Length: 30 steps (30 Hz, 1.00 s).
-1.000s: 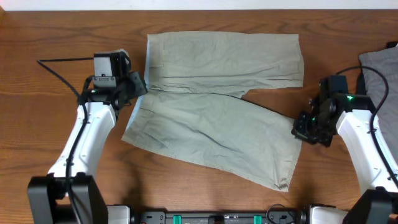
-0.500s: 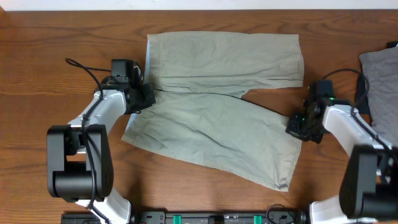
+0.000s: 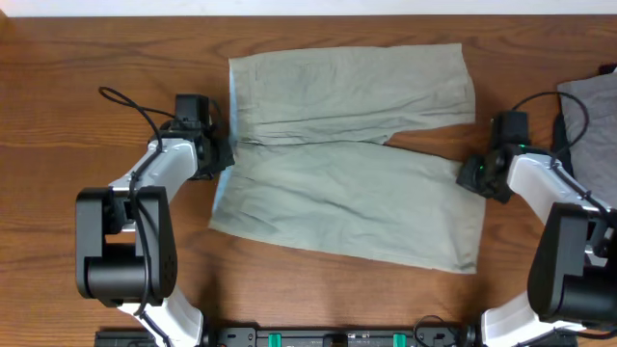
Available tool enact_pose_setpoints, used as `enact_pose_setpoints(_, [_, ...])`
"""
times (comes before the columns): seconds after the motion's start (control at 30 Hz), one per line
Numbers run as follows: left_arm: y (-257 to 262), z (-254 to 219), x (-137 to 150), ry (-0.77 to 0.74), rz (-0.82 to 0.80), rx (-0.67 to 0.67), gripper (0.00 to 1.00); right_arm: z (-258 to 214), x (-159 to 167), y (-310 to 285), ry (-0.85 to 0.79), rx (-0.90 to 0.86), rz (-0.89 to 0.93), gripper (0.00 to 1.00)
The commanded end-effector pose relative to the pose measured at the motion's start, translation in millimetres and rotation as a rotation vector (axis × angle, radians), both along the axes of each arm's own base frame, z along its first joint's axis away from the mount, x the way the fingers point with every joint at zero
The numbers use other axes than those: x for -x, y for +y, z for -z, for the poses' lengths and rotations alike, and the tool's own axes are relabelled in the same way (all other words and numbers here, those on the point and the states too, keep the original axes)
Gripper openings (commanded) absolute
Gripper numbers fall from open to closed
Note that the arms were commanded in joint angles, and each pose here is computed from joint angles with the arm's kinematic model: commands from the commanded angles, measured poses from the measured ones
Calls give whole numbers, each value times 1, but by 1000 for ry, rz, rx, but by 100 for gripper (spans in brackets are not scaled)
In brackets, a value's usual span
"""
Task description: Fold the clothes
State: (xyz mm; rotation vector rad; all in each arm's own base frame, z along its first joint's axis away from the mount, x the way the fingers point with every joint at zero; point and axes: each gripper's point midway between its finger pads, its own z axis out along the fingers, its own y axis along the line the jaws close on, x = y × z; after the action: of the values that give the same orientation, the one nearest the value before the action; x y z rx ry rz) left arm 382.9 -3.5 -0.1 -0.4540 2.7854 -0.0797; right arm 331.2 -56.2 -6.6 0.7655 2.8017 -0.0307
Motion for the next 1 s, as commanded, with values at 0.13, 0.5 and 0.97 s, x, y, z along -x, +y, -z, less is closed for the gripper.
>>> enact_pose_setpoints(0.13, [-12, -53, -19, -142, 26, 64, 6, 41, 40, -16, 166, 55, 13, 3])
enact_pose_setpoints(0.5, [-40, -65, 66, 123, 58, 239, 6, 41, 40, -16, 166, 55, 13, 6])
enact_pose_setpoints(0.97, [-2, -34, 97, 249, -3, 49, 42, 42, 40, -15, 166, 51, 12, 9])
